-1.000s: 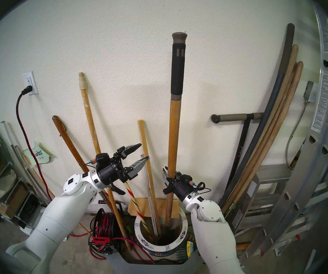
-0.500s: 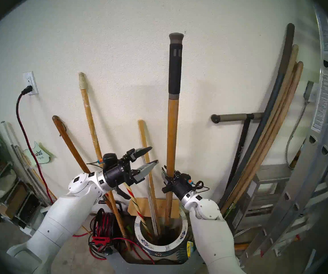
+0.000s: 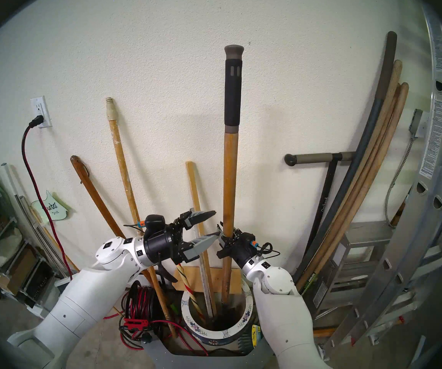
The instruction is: Take wooden sticks or brooms out of the pot
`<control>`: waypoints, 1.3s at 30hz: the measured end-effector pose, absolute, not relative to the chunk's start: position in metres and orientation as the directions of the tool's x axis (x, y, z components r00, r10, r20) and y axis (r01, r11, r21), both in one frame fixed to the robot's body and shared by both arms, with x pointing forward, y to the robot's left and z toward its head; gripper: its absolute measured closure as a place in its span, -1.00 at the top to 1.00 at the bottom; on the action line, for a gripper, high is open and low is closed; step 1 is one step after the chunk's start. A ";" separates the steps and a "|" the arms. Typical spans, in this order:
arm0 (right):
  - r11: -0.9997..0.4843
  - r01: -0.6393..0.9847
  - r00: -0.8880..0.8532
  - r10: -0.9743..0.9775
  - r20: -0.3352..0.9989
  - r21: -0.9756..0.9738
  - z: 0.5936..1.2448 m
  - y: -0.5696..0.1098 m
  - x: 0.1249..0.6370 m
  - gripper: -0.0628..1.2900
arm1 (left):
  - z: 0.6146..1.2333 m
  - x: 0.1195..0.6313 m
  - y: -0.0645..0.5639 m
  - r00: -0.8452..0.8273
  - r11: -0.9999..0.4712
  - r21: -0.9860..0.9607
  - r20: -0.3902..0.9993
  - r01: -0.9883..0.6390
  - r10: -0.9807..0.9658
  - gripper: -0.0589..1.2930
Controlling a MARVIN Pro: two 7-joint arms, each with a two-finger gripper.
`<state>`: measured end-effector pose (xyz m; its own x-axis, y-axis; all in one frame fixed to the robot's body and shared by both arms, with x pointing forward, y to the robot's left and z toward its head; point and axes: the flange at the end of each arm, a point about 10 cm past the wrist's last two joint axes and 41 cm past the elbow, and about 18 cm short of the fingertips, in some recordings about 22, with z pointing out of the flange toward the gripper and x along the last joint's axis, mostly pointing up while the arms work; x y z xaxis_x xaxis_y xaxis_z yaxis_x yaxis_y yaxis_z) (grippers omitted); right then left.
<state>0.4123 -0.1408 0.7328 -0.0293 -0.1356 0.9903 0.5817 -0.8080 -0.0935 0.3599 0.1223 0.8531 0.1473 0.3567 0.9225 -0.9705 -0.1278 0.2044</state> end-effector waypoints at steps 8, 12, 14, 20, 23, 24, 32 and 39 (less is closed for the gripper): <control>-0.810 0.578 -0.017 -0.136 0.990 -0.102 0.736 -0.139 0.406 -0.32 | 0.839 0.370 0.110 0.140 -0.173 0.201 0.939 -0.964 0.313 0.94; -0.809 0.577 0.002 -0.138 0.990 -0.114 0.739 -0.140 0.398 -0.32 | 0.831 0.379 0.108 0.128 -0.220 0.199 0.946 -0.955 0.299 0.94; -0.808 0.577 0.011 -0.137 0.991 -0.118 0.740 -0.141 0.394 -0.32 | 0.828 0.383 0.107 0.120 -0.240 0.194 0.949 -0.951 0.291 0.94; -0.812 0.570 0.033 -0.133 0.991 -0.128 0.743 -0.147 0.385 -0.32 | 0.819 0.391 0.106 0.107 -0.279 0.186 0.955 -0.942 0.277 0.94; -0.814 0.566 0.040 -0.132 0.990 -0.131 0.744 -0.150 0.382 -0.32 | 0.816 0.396 0.106 0.103 -0.292 0.184 0.957 -0.938 0.272 0.94; -0.814 0.565 0.041 -0.132 0.990 -0.131 0.744 -0.150 0.382 -0.32 | 0.815 0.396 0.105 0.103 -0.293 0.184 0.957 -0.938 0.272 0.94; -0.810 0.570 0.047 -0.130 0.990 -0.134 0.745 -0.151 0.382 -0.32 | 0.811 0.404 0.098 0.104 -0.302 0.188 0.956 -0.935 0.275 0.94; -0.802 0.584 0.029 -0.131 0.991 -0.124 0.742 -0.148 0.385 -0.33 | 0.810 0.411 0.091 0.114 -0.291 0.202 0.950 -0.935 0.291 0.94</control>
<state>0.3851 -0.1476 0.7420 0.0294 -0.1314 0.9909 0.5842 -0.8022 -0.1236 0.4106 0.0909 0.8101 0.1143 0.2911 0.9498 -0.9353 -0.2908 0.2017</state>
